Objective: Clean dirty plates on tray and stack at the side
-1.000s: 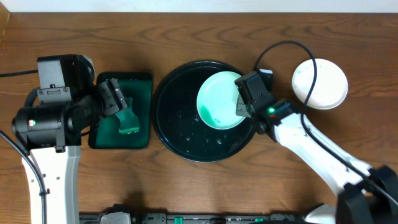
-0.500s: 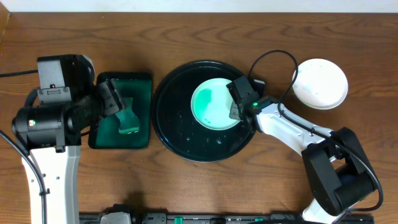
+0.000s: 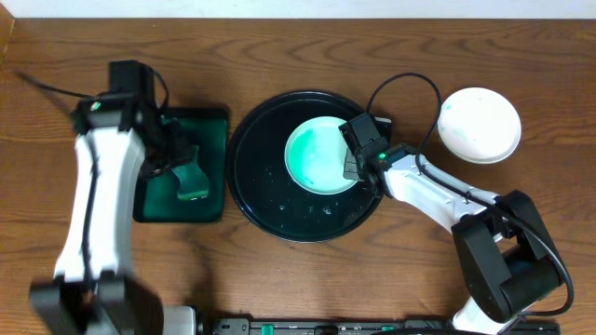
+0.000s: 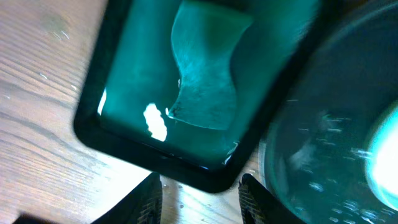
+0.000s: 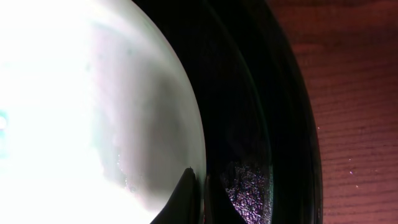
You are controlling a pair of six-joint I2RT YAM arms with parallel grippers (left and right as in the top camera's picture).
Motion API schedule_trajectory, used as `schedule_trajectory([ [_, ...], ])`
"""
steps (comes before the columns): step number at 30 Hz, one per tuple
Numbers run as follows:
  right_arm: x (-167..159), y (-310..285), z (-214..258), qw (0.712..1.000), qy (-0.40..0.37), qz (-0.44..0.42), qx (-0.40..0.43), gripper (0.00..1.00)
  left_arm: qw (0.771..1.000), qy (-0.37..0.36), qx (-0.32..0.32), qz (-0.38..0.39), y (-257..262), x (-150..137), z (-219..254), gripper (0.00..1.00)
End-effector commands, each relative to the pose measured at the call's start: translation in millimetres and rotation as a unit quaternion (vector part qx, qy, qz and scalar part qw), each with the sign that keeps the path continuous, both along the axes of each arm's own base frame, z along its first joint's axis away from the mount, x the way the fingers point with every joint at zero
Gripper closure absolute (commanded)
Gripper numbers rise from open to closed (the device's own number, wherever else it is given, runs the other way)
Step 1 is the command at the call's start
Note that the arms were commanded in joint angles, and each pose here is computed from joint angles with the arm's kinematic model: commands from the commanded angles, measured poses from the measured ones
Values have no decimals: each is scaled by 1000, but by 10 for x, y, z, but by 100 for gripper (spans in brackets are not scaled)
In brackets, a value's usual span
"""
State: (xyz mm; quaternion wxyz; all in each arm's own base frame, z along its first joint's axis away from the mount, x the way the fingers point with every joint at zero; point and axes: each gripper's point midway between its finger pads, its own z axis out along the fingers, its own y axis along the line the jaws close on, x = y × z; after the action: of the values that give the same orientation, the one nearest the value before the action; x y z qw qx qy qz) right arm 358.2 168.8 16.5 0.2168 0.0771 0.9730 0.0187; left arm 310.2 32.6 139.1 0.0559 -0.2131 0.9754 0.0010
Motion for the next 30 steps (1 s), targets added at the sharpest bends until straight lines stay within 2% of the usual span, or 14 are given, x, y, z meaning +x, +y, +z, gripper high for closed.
schedule_trajectory([
  [1,-15,-32,-21,1000,8,18,-10,99,997,73,5,9,55,-26,-422,61],
  [7,-31,-33,-29,999,11,29,-15,99,991,137,-3,8,54,30,-984,61],
  [12,-46,-34,-35,999,15,33,-16,99,992,125,-3,8,62,156,-1136,53],
  [15,-58,-33,-40,999,18,38,-17,99,994,109,-11,-4,39,247,-1172,52],
  [17,-68,-26,-44,999,20,42,-16,99,995,101,-16,-11,24,286,-1180,68],
  [19,-81,-34,-50,999,23,42,-18,99,995,97,-15,-11,26,305,-1181,93],
  [22,-96,-42,-56,999,27,42,-19,99,995,96,-15,-11,27,310,-1182,93],
  [25,-108,-28,-61,998,30,44,-16,99,995,97,-15,-11,26,306,-1181,85],
  [27,-121,-15,-66,998,33,45,-12,99,995,97,-15,-11,27,305,-1185,67],
  [29,-132,-17,-70,998,36,46,-12,99,995,96,-15,-12,27,302,-1199,56],
  [30,-136,-20,-72,998,37,46,-13,99,995,96,-15,-12,27,300,-1210,55],
])
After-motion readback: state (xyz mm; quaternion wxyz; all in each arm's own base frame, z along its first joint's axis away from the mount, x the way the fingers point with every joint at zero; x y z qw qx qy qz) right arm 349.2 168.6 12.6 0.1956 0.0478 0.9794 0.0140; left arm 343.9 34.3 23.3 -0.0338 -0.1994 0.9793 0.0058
